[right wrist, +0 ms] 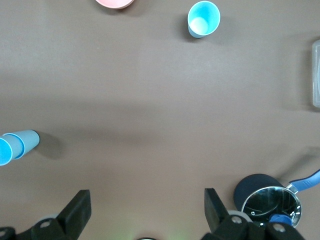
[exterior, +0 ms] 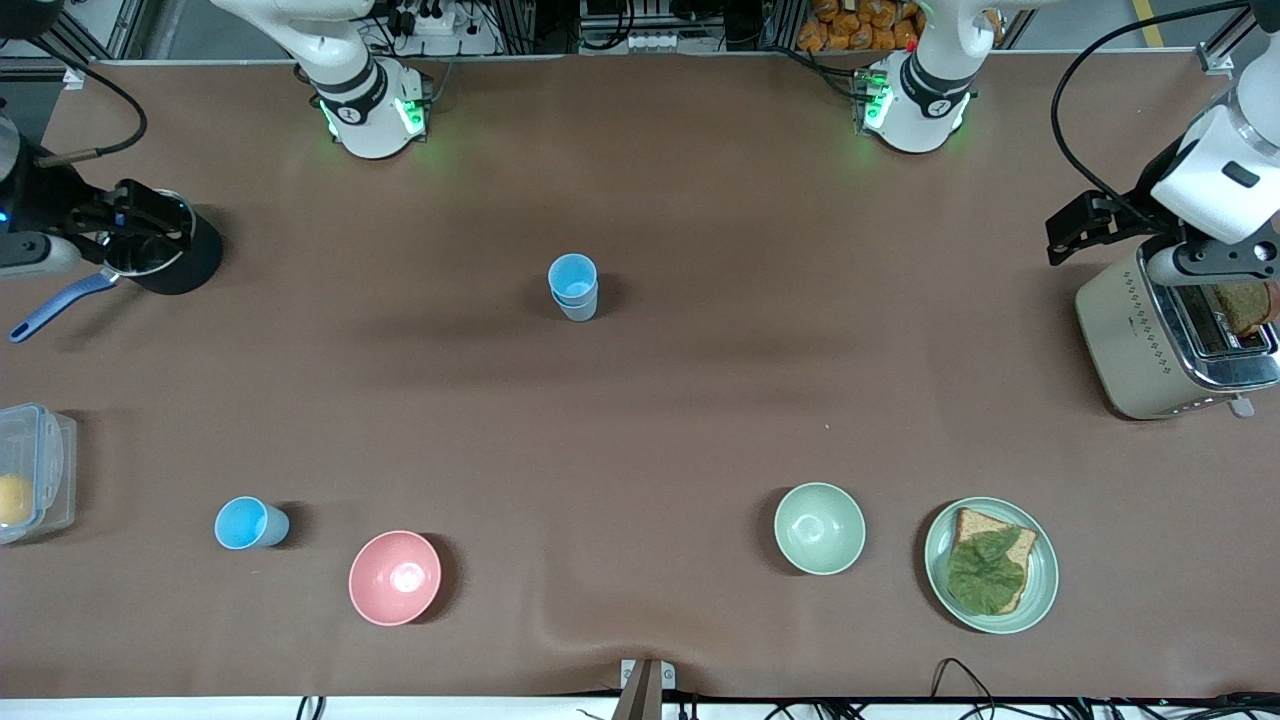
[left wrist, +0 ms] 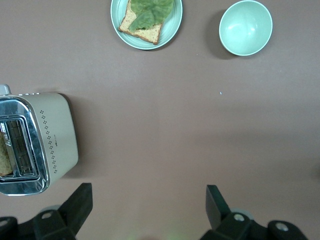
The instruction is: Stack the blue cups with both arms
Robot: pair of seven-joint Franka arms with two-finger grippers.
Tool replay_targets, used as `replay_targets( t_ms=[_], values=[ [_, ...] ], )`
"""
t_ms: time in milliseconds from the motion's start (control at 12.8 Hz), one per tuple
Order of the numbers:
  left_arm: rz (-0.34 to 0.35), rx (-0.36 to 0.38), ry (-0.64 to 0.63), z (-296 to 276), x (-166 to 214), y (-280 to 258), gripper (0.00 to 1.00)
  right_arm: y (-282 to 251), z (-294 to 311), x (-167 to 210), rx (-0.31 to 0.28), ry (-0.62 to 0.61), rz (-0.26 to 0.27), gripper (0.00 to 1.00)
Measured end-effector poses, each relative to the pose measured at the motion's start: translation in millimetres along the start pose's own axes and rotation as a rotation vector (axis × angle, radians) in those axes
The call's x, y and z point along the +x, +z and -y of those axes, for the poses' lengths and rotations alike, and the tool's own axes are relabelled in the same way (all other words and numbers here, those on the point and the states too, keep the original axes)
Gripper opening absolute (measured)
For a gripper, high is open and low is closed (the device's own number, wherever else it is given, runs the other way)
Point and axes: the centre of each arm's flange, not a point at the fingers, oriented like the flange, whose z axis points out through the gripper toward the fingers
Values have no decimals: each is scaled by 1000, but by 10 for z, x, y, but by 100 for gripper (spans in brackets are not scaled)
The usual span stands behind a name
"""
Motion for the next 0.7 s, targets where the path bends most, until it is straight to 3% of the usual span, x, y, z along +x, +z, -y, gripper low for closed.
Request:
replay_targets(
  t_ms=[703],
  values=[
    [10,1,-13,95,-33,-97,100,-65,-3,-33,0,28,5,100]
  ],
)
